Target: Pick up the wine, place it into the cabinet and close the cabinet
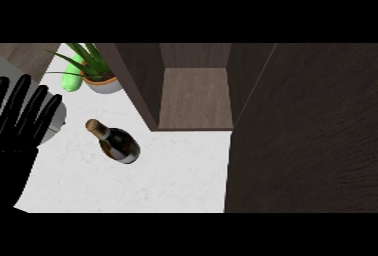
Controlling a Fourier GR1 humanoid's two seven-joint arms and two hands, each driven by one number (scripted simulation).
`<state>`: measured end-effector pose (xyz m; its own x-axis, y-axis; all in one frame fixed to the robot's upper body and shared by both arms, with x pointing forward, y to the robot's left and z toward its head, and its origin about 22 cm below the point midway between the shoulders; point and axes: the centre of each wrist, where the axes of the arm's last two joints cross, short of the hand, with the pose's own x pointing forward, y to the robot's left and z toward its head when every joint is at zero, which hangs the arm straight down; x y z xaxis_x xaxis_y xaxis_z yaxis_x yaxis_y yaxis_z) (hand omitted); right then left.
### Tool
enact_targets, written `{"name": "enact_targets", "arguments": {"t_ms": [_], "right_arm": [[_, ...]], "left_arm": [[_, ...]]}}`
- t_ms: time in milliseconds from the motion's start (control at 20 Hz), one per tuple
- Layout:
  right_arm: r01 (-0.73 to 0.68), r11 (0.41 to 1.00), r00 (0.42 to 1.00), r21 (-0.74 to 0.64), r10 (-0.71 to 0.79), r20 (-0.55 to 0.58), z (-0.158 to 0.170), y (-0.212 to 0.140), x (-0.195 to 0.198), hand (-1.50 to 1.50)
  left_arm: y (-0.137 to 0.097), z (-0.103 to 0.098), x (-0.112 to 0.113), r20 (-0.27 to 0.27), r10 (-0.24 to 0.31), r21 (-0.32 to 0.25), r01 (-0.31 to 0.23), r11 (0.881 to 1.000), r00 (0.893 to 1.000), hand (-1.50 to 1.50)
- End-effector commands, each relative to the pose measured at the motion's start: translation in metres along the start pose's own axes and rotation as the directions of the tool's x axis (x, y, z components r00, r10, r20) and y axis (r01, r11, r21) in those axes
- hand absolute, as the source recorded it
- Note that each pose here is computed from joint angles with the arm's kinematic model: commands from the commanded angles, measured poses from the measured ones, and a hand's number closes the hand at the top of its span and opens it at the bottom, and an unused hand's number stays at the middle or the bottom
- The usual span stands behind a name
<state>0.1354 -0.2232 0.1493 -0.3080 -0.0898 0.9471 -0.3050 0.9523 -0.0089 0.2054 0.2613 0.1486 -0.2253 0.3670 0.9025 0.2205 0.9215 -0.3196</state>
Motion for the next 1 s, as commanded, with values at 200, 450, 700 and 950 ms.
{"name": "enact_targets", "arguments": {"t_ms": [200,450,700,950], "right_arm": [[0.037,0.999,0.999,0.006,-0.037,0.012,0.028,0.021,0.049,-1.50],[0.054,0.998,0.999,0.028,-0.054,0.006,0.033,0.028,0.060,-1.50],[0.063,0.997,0.998,0.040,-0.064,0.003,0.032,0.028,0.067,-1.50],[0.063,0.998,0.998,0.013,-0.063,0.024,0.028,0.038,0.066,-1.50]], "left_arm": [[0.003,0.001,0.050,-0.018,0.030,0.015,-0.030,0.999,0.999,-1.50],[-0.008,0.014,0.061,-0.024,0.027,0.008,-0.027,1.000,0.999,-1.50],[-0.029,0.024,0.081,-0.007,0.032,0.027,-0.032,0.999,0.999,-1.50],[-0.016,0.019,0.076,-0.022,0.040,0.060,-0.039,0.997,0.999,-1.50]]}}
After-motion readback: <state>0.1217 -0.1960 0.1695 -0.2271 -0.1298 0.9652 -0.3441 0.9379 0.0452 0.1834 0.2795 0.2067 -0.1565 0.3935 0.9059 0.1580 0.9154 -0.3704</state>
